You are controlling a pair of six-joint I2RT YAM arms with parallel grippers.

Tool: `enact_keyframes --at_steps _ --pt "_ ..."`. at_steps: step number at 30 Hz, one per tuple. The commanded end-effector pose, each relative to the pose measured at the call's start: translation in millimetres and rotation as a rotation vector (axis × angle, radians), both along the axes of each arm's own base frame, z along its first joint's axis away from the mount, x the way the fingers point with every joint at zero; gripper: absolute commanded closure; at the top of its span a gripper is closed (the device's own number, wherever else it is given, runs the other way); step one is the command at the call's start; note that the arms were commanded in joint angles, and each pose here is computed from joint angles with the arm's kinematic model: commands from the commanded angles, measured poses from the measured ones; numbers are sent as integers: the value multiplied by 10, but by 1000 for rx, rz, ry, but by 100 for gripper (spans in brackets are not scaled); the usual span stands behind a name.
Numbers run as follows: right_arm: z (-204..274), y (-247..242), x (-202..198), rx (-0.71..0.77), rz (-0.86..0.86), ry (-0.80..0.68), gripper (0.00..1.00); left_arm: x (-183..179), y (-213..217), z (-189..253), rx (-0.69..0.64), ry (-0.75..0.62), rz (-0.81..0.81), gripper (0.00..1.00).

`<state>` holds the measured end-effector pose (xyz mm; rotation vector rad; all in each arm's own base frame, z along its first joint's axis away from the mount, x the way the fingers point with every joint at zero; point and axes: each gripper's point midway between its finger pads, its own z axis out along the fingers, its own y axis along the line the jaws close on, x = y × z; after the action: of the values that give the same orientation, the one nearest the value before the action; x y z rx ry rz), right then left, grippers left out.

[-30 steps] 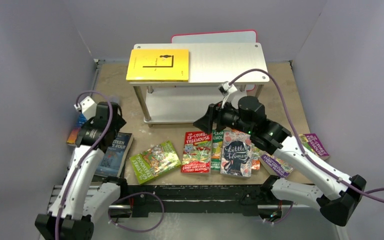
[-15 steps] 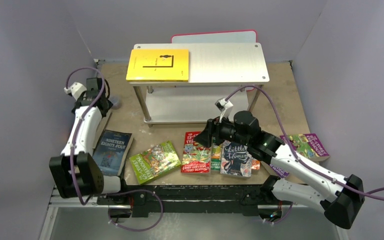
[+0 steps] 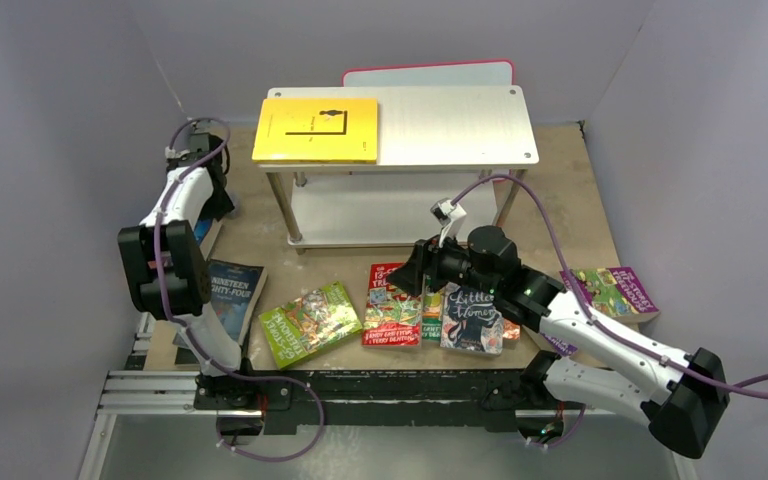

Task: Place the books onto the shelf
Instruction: Pick up the book from the center of the board.

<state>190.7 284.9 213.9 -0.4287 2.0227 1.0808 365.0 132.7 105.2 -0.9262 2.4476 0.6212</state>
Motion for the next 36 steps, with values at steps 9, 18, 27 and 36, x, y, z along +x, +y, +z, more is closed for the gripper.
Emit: enact_keyframes --at_steps 9,18,27,36 --pt "0 71 33 -2 5 18 28 60 136 -183 109 200 -124 32" --pt "17 85 55 -4 1 20 28 -43 478 -117 318 266 21 52" --pt "-31 83 69 -17 -8 33 28 -28 607 51 414 261 74 78" --pt "-10 80 67 -29 -4 35 28 -65 576 -281 338 330 36 51"
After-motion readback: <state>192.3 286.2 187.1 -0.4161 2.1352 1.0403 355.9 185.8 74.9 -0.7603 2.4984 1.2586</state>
